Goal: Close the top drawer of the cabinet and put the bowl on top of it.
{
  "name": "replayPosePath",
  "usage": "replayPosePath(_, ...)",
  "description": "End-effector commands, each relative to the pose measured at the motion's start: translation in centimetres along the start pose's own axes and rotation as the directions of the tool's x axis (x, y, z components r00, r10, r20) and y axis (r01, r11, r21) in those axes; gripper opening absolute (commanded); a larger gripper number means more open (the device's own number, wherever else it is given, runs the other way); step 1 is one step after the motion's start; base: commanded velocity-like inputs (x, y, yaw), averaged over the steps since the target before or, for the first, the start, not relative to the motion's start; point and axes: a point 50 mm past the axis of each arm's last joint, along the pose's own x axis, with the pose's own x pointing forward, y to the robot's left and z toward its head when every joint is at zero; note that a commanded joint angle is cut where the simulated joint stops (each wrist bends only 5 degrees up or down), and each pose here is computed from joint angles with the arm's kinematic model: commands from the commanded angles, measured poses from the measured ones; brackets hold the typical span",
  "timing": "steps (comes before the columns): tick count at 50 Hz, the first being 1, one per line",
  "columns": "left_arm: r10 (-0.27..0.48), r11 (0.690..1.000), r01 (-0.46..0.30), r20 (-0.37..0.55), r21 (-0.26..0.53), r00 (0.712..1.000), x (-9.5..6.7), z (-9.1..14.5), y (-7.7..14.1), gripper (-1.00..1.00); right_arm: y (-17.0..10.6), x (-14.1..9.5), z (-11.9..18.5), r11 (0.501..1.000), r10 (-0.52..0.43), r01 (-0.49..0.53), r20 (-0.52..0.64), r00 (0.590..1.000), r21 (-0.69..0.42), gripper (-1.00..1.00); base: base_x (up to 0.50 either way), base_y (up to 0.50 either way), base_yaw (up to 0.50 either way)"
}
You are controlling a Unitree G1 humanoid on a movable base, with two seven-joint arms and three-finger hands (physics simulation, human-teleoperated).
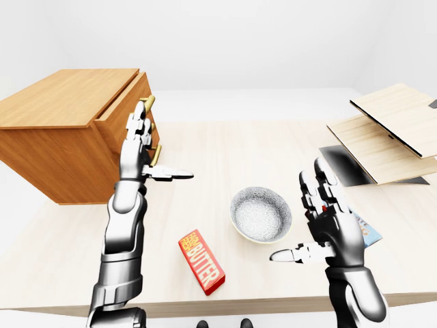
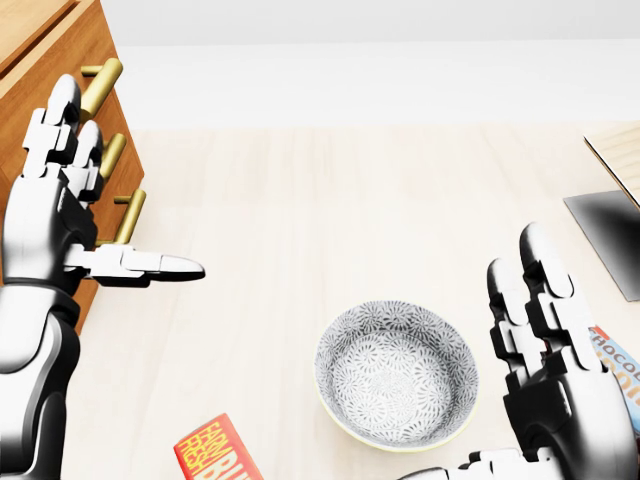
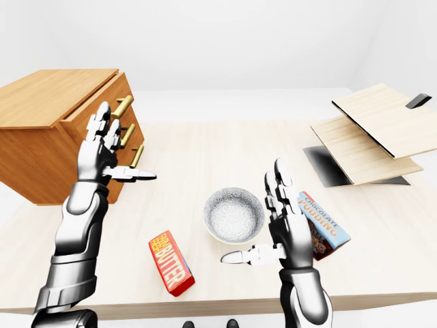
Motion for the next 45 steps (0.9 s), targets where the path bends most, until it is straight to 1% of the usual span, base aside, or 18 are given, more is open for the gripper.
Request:
replayPosePath(1,-0.001,1.0,0.001,-0.002,-0.026,1.0,0.0,-0.1,0.5,1.0,-0.1,-0.1,-0.2,1.0,-0.002,0.002,-0.001,1.0,0.003,1.0,0.0,0.0,0.0)
replayPosePath(8,0.009,0.999,-0.01,-0.023,-0.036,1.0,-0.1,-0.6,0.9,1.0,0.0,-0.1,-0.2,1.0,-0.002,0.002,-0.002,1.0,0.003,1.0,0.0,0.0,0.0)
replayPosePath(10,0.011,0.999,-0.014,-0.057,-0.043,0.998,-0.1,-1.4,1.1,1.0,0.0,0.0,-0.4,1.0,-0.001,0.001,-0.005,1.0,0.002,1.0,0.0,0.0,0.0)
replayPosePath(18,0.015,0.998,-0.019,-0.075,-0.052,0.997,0.0,-1.8,1.3,1.0,0.0,0.0,-0.3,1.0,-0.001,0.001,-0.003,1.0,0.002,1.0,0.0,0.0,0.0)
replayPosePath(26,0.026,0.998,-0.034,-0.125,-0.06,0.992,0.3,-2.8,1.7,1.0,0.0,-0.1,-0.3,1.0,-0.001,0.001,-0.002,1.0,0.005,1.0,0.0,0.0,0.0)
replayPosePath(33,0.035,0.997,-0.042,-0.115,-0.065,0.993,0.3,-2.6,2.1,1.0,0.0,-0.1,-0.3,1.0,0.0,0.0,-0.002,1.0,0.004,1.0,0.0,0.0,0.0)
replayPosePath(45,0.045,0.996,-0.055,-0.126,-0.076,0.991,0.3,-2.8,2.5,1.0,0.2,-0.1,-0.5,1.0,0.004,-0.004,-0.007,1.0,0.002,1.0,0.0,0.0,0.0)
